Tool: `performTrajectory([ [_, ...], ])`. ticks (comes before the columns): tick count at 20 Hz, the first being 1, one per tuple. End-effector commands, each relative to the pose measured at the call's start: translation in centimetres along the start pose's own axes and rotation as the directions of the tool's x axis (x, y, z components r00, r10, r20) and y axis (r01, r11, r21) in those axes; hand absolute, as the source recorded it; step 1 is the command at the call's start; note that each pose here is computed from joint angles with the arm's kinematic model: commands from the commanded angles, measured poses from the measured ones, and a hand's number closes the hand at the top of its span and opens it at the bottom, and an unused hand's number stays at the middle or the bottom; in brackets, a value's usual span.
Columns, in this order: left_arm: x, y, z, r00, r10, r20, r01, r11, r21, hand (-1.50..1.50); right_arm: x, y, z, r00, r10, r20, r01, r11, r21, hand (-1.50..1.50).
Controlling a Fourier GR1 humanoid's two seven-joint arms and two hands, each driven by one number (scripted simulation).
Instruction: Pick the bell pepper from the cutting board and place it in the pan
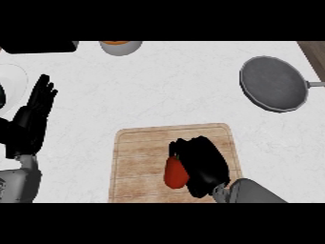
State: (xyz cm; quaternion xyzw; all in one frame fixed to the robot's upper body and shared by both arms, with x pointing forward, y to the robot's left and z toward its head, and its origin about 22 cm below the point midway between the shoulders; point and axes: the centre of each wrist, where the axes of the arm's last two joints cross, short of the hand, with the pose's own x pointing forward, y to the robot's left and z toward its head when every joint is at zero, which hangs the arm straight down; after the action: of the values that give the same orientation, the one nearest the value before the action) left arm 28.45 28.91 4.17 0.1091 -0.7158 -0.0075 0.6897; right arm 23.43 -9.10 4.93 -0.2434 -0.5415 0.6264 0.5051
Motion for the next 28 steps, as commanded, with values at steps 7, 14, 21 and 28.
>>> performTrajectory([
  [7, -0.1, -0.6, 0.3, 1.000, 0.016, 0.019, -0.016, 1.000, -0.004, 0.00, -2.6, -6.7, 10.4, 0.990, -0.120, 0.077, 0.141, 0.896, -0.420, 1.50],
  [14, -0.8, -1.7, -0.1, 1.000, 0.026, 0.016, -0.025, 0.998, -0.053, 0.00, -7.6, -11.3, 9.3, 0.946, -0.315, 0.075, 0.299, 0.760, -0.578, 1.50],
  [21, 2.6, -1.6, -1.7, 1.000, 0.000, 0.014, 0.000, 0.999, -0.041, 0.00, -16.1, -14.8, 8.6, 0.884, -0.459, 0.083, 0.409, 0.677, -0.612, 1.50],
  [28, 1.7, -4.2, -1.9, 0.999, 0.013, 0.032, -0.011, 0.998, -0.069, 0.00, -24.6, -15.6, 3.7, 0.915, -0.402, -0.029, 0.283, 0.692, -0.664, 1.50],
])
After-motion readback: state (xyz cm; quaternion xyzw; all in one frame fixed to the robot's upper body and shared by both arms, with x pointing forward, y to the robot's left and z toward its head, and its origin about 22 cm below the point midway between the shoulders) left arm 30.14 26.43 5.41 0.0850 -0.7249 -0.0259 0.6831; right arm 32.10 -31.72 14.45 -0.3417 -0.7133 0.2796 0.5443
